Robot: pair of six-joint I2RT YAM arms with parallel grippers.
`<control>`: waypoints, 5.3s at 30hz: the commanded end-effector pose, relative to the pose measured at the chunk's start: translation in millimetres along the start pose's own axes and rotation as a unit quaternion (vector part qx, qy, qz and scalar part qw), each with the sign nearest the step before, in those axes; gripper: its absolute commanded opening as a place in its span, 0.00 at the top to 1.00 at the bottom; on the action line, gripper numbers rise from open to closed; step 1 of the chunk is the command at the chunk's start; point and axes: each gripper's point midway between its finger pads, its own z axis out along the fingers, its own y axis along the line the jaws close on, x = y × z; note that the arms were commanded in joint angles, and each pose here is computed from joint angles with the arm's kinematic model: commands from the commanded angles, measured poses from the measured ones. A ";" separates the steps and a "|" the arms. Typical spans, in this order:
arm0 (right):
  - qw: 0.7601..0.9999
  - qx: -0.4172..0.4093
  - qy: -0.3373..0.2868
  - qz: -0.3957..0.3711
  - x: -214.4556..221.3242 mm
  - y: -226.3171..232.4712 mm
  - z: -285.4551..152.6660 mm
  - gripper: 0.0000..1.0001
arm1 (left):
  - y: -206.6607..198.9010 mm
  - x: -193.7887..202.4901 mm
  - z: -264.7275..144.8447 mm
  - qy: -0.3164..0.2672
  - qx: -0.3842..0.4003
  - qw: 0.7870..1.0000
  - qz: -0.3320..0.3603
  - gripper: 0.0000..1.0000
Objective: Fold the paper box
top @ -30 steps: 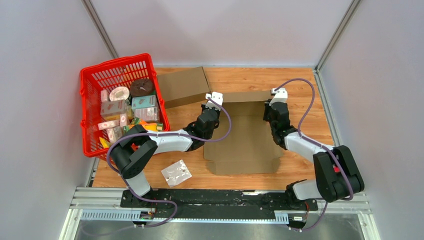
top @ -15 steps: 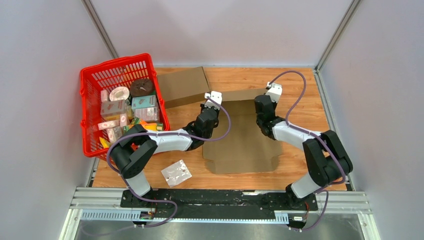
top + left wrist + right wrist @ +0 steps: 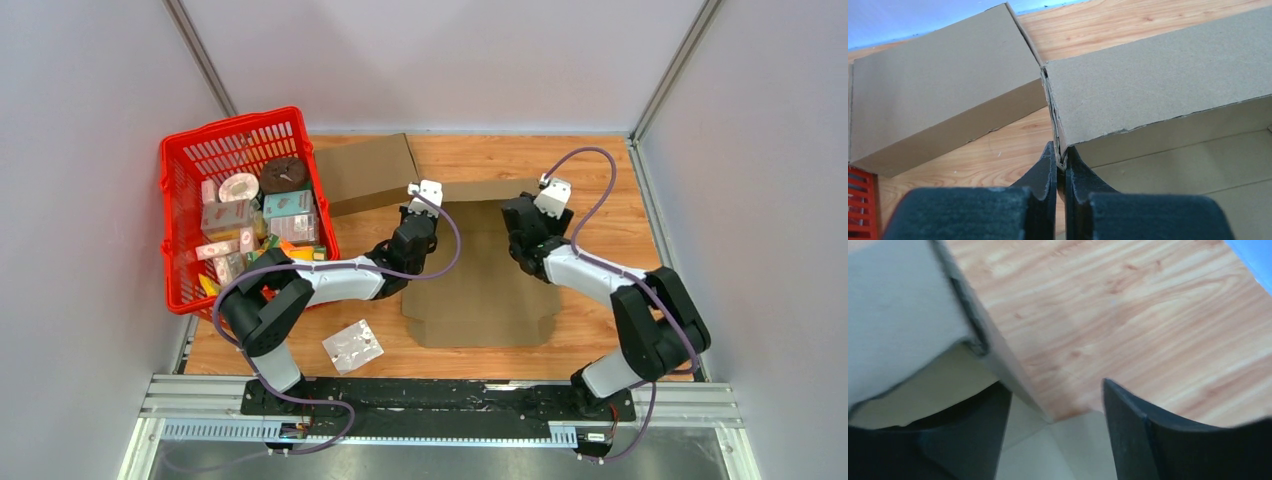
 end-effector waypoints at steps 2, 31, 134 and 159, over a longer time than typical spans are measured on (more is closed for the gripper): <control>0.993 -0.030 0.090 -0.070 6.1 -32.5 -30.3 0.16 | -21.9 8.4 -14.0 0.028 0.058 0.998 0.016 0.78; 0.932 -0.019 0.360 0.035 123.1 -118.4 -147.4 0.24 | -105.2 30.1 -264.8 0.191 0.547 0.808 0.109 0.30; 0.824 -0.419 -0.110 -0.364 -141.2 72.1 -331.3 0.47 | -11.9 -206.9 -177.1 0.307 0.005 0.782 -0.543 1.00; 0.796 -0.558 -0.008 -0.234 -205.7 71.1 -369.2 1.00 | 95.2 -285.8 -282.0 -0.109 0.276 0.869 -0.396 0.22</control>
